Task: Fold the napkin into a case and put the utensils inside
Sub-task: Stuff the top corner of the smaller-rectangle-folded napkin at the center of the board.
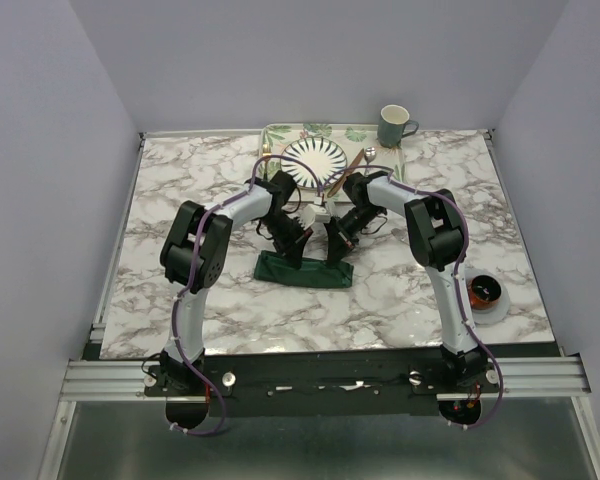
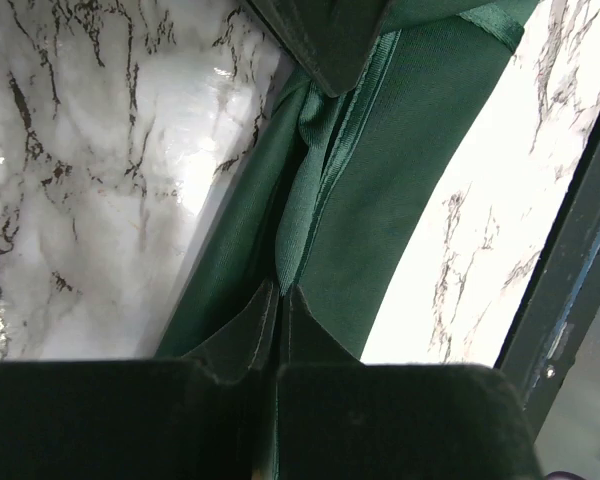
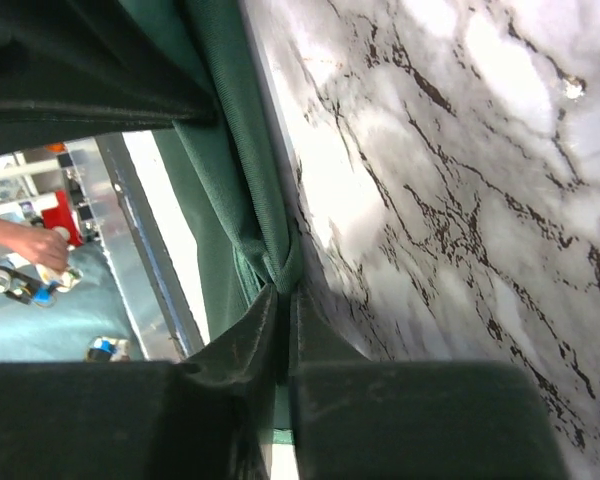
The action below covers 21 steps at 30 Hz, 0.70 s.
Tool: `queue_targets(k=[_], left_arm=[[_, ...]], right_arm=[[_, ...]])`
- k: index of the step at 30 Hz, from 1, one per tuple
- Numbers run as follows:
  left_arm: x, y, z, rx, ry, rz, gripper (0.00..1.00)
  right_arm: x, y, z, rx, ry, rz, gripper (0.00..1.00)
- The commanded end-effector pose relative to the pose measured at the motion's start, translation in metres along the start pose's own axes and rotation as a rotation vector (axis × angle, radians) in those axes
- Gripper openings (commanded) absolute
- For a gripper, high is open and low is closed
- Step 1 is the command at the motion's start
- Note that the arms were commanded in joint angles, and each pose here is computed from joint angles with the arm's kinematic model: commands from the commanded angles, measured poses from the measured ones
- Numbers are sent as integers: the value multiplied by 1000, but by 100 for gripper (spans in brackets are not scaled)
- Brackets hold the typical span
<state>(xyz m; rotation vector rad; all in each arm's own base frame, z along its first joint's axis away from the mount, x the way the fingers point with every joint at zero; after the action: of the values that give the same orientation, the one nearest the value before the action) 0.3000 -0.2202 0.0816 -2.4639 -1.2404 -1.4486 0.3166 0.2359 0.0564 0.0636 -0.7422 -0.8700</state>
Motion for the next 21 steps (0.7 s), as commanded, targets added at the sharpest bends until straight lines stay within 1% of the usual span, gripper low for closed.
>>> queue_targets(k=[1, 2, 5, 6, 8, 16, 21], left_arm=[[4, 4, -16, -34, -46, -20, 1], [4, 6, -17, -36, -44, -21, 0], [3, 11, -18, -38, -43, -28, 0], [4, 12, -17, -42, -39, -32, 0], [3, 15, -20, -59, -37, -32, 0], [2, 26, -19, -62, -19, -52, 0], [-1, 30, -19, -63, -12, -59, 0]], right_arm=[[-2, 7, 2, 19, 28, -19, 20], [-2, 8, 3, 16, 35, -23, 25], [-1, 11, 7, 7, 48, -32, 34], [-1, 12, 7, 8, 52, -36, 39], [-1, 13, 8, 6, 59, -38, 42], [-5, 13, 10, 10, 77, -37, 42], [-11, 13, 11, 12, 83, -30, 40]])
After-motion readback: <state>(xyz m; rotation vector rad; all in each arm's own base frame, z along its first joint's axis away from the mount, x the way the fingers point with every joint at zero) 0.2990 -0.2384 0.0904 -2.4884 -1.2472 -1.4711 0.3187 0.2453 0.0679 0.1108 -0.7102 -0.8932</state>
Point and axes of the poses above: each gripper's point midway between its finger pads, its own x axis back along the fingers, its own z axis along the line the jaws close on, y = z × x, the point moved 6 cm from there along x, back along the fingers, and after that the axes turned 9 degrees about x, right-handed, at the moved point
